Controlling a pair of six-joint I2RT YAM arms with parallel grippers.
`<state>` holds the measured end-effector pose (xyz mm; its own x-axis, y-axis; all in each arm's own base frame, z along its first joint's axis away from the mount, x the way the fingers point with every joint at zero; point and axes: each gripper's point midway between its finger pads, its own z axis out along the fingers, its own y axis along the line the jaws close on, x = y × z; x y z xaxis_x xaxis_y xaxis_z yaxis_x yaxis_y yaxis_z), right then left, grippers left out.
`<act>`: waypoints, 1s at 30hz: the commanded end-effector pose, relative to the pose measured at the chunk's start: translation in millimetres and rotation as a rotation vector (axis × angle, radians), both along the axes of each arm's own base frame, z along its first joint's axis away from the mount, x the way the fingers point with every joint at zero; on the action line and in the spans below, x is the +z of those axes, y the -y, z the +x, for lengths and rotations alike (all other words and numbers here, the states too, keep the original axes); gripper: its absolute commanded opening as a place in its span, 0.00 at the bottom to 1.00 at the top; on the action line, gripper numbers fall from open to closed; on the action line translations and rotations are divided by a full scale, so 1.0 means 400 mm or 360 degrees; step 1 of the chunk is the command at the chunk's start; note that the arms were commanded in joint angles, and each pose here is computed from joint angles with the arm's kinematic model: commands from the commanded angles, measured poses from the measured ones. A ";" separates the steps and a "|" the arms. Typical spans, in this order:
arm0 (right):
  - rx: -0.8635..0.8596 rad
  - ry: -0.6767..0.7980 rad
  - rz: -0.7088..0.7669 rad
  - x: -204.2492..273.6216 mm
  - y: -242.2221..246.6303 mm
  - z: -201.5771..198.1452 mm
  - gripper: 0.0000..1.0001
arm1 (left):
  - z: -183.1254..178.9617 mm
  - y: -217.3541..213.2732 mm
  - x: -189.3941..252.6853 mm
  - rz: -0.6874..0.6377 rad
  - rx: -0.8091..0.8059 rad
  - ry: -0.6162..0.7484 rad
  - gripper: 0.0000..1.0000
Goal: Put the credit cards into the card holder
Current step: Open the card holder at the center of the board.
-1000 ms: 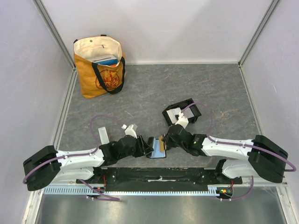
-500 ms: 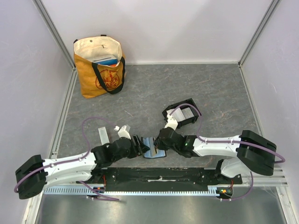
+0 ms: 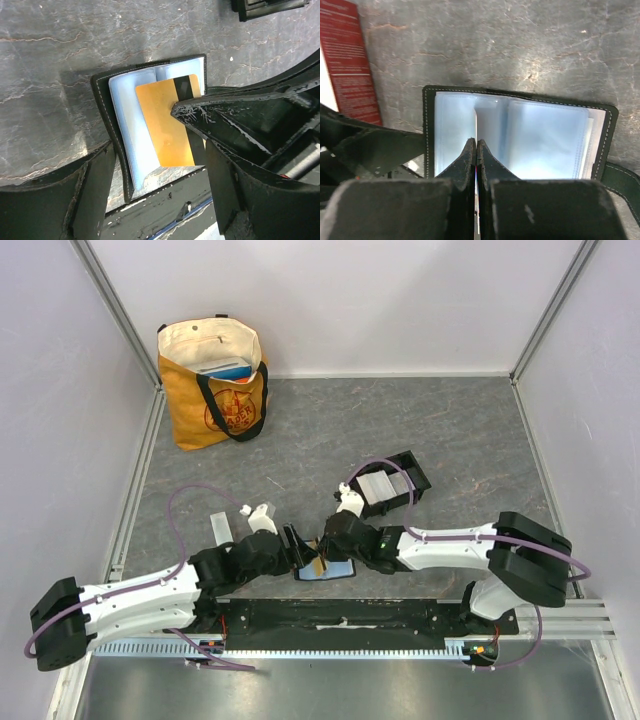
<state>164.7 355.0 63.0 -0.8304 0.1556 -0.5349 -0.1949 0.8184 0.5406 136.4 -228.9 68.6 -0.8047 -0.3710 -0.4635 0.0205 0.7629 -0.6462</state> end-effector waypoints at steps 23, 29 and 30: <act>-0.0204 0.0133 -0.0164 0.059 0.223 0.049 0.00 | 0.020 -0.014 -0.057 0.0280 -0.0040 0.0007 0.04; -0.0230 0.0108 -0.0284 0.019 0.269 0.044 0.00 | 0.024 -0.007 -0.064 0.0300 -0.0056 0.0012 0.02; -0.0231 0.0105 -0.0286 0.017 0.270 0.044 0.00 | 0.024 -0.007 -0.066 0.0301 -0.0055 0.0009 0.02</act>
<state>182.3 260.1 76.8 -0.7735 0.1838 -0.6066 -0.1088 0.9043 0.4128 133.1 -216.9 27.8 -0.8414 -0.2493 -0.4795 0.0150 0.8761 -0.4819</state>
